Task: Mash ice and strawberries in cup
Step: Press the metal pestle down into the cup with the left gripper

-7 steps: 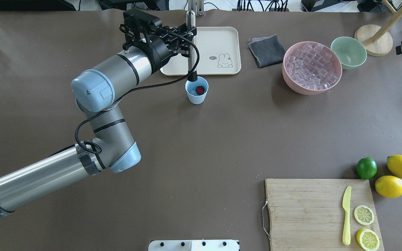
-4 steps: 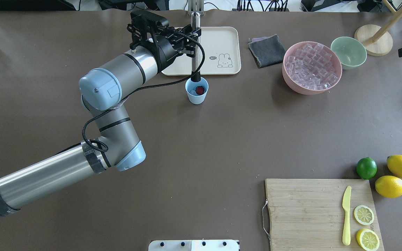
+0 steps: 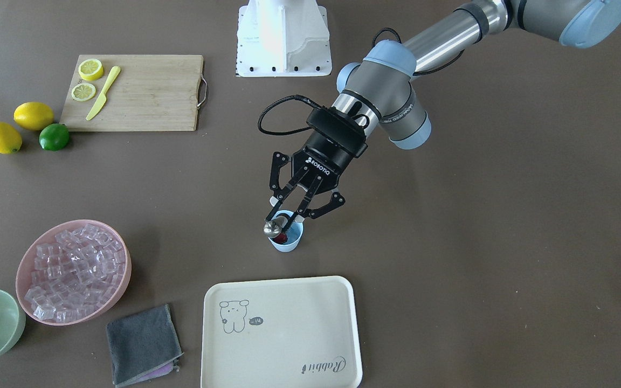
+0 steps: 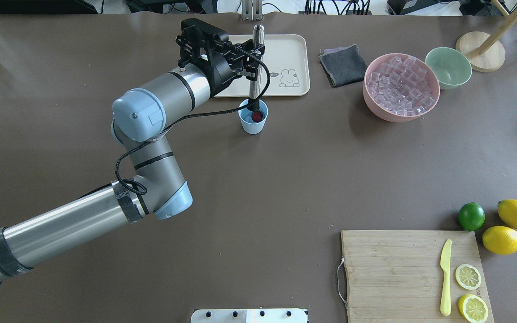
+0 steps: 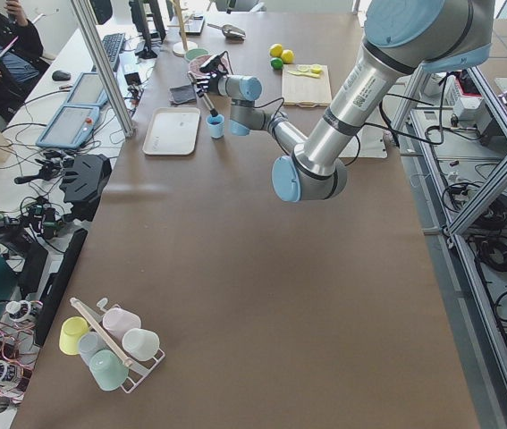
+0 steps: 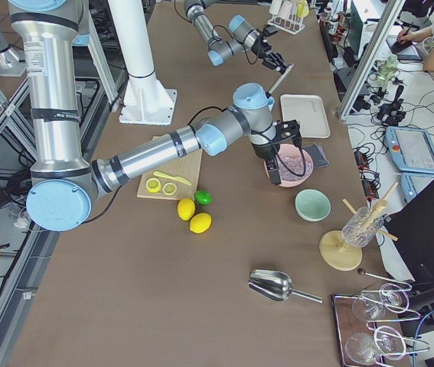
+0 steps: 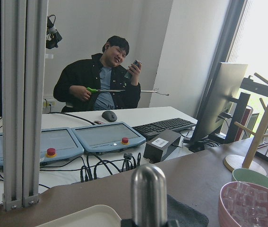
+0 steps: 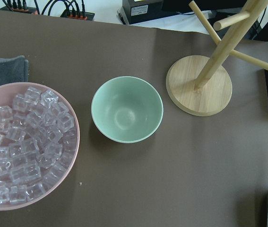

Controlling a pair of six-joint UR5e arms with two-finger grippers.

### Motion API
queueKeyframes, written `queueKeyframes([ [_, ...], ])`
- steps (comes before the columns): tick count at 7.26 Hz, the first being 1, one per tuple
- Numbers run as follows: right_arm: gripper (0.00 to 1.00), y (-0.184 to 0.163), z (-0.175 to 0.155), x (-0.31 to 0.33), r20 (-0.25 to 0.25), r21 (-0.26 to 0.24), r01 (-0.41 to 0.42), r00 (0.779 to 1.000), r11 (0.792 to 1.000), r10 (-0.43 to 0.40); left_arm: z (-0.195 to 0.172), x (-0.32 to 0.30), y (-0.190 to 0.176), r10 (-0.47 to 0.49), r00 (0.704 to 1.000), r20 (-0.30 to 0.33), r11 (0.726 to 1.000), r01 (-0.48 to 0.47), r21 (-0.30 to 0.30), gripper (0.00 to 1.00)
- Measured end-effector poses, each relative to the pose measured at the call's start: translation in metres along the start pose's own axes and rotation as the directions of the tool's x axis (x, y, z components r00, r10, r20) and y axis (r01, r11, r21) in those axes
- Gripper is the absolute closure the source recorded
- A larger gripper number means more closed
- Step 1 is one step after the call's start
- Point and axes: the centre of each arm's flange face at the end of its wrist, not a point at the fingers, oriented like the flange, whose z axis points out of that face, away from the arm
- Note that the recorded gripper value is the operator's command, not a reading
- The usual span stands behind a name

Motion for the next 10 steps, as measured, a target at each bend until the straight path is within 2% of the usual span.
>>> queueKeyframes([
  [10,0.0,0.003,0.003,0.004,-0.015,-0.003,-0.004,1.0,1.0,0.004,0.013,-0.004,0.032,0.009,1.0,0.028,0.999,-0.008,-0.043,1.0],
])
